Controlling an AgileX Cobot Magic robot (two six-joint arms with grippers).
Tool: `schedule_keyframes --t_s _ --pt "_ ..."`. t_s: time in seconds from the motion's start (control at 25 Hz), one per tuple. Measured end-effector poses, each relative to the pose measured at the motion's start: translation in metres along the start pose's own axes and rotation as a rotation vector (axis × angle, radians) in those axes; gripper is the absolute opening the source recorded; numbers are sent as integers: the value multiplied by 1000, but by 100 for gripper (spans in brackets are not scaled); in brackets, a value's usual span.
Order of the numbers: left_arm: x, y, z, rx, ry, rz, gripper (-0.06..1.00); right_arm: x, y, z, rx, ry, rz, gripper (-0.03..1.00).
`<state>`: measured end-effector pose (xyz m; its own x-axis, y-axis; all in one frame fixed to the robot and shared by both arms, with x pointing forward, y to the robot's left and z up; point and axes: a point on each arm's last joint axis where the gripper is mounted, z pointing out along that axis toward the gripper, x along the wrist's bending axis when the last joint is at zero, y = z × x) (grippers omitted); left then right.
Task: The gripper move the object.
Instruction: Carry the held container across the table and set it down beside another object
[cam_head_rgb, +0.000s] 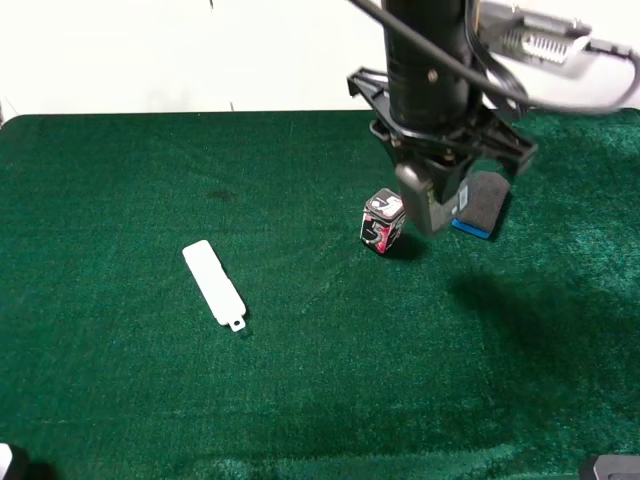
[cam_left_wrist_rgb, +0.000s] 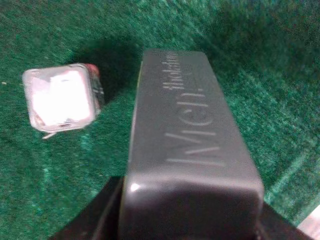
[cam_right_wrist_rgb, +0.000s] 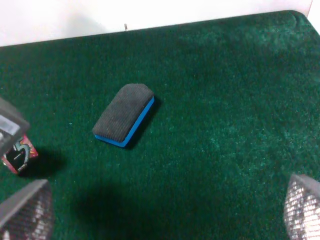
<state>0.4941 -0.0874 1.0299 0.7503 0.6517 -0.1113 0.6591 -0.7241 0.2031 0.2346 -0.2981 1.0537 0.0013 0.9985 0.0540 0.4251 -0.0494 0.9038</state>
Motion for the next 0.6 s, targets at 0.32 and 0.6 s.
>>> schedule_keyframes --t_s 0.32,0.6 --pt "-2 1 28 57 0 2 44 0 0 0 0 3 2 69" --pt "1 0 59 121 9 -3 44 0 0 0 0 3 2 69"
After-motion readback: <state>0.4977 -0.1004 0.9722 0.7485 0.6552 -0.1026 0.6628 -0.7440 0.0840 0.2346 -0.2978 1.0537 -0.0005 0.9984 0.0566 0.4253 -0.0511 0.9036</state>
